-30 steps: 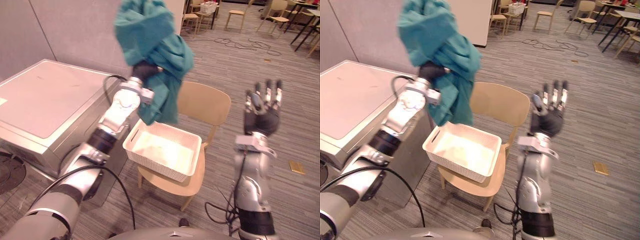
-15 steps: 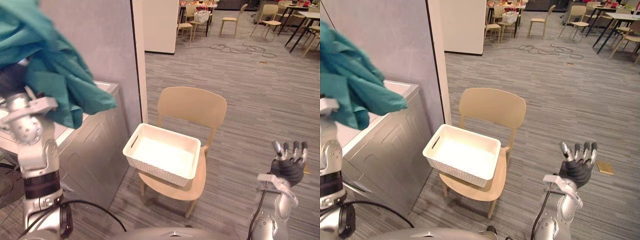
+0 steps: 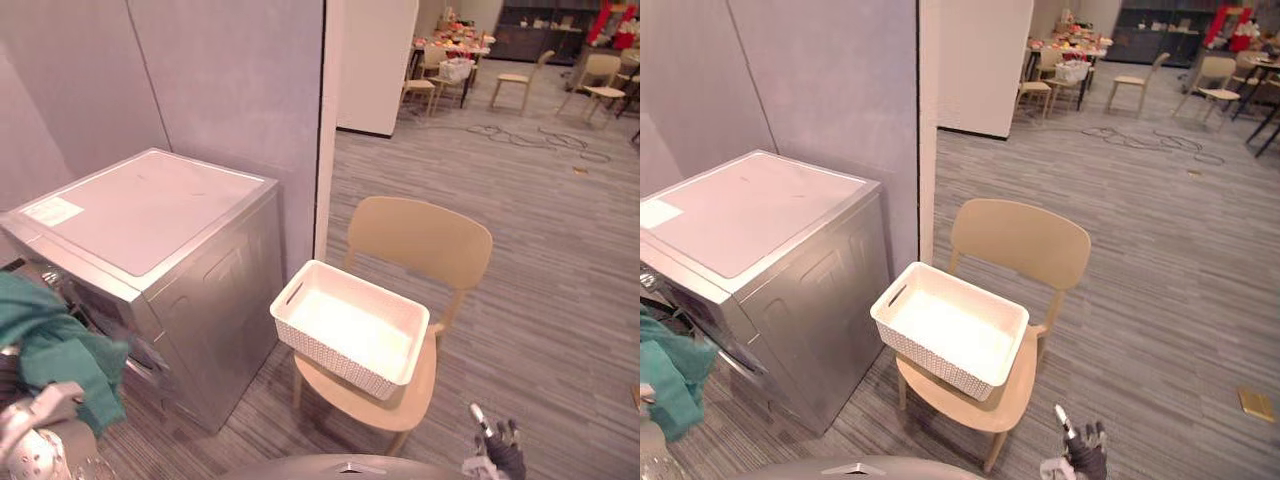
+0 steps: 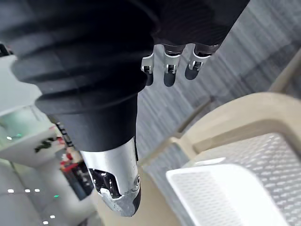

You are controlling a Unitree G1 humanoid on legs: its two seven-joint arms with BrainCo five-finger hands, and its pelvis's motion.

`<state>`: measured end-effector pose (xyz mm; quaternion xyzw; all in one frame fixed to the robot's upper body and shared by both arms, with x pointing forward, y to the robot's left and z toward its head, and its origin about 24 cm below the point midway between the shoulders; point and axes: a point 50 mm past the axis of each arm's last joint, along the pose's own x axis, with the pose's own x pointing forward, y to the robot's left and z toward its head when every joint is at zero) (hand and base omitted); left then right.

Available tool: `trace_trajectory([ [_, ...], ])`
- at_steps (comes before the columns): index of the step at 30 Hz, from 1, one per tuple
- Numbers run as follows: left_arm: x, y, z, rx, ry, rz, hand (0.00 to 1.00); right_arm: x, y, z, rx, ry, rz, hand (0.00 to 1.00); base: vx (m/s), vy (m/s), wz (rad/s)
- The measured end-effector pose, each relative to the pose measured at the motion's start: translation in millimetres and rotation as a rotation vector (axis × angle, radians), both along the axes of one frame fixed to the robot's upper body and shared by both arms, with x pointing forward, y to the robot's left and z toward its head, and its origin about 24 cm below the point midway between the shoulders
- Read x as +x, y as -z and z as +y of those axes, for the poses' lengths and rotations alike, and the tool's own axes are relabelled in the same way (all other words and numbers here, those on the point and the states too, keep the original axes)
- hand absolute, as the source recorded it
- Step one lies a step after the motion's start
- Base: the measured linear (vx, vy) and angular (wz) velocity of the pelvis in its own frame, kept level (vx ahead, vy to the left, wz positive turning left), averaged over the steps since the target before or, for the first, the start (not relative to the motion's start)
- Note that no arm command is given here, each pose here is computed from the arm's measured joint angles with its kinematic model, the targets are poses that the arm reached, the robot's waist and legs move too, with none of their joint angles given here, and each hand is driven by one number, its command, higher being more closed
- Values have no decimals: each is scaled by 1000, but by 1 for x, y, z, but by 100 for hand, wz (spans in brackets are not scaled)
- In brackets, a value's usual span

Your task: Pick up the laundry basket with both hands and put the clothes into the washing machine.

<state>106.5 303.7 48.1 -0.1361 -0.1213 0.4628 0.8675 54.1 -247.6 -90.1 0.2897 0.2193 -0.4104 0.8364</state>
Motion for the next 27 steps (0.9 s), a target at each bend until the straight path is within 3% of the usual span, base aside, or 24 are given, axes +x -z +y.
trace_trajectory([
  [7,-1,79,-33,-322,124,196,100,-44,59,42,219,-89,342,0,-32,4,8],
  [16,-10,117,-56,-460,206,335,100,-62,70,38,239,-129,485,0,5,-1,16],
  [24,20,115,-82,-487,388,305,100,-10,70,32,148,-302,451,0,-27,-57,62],
  [27,40,109,-92,-477,469,277,100,31,64,39,130,-330,351,0,39,26,53],
])
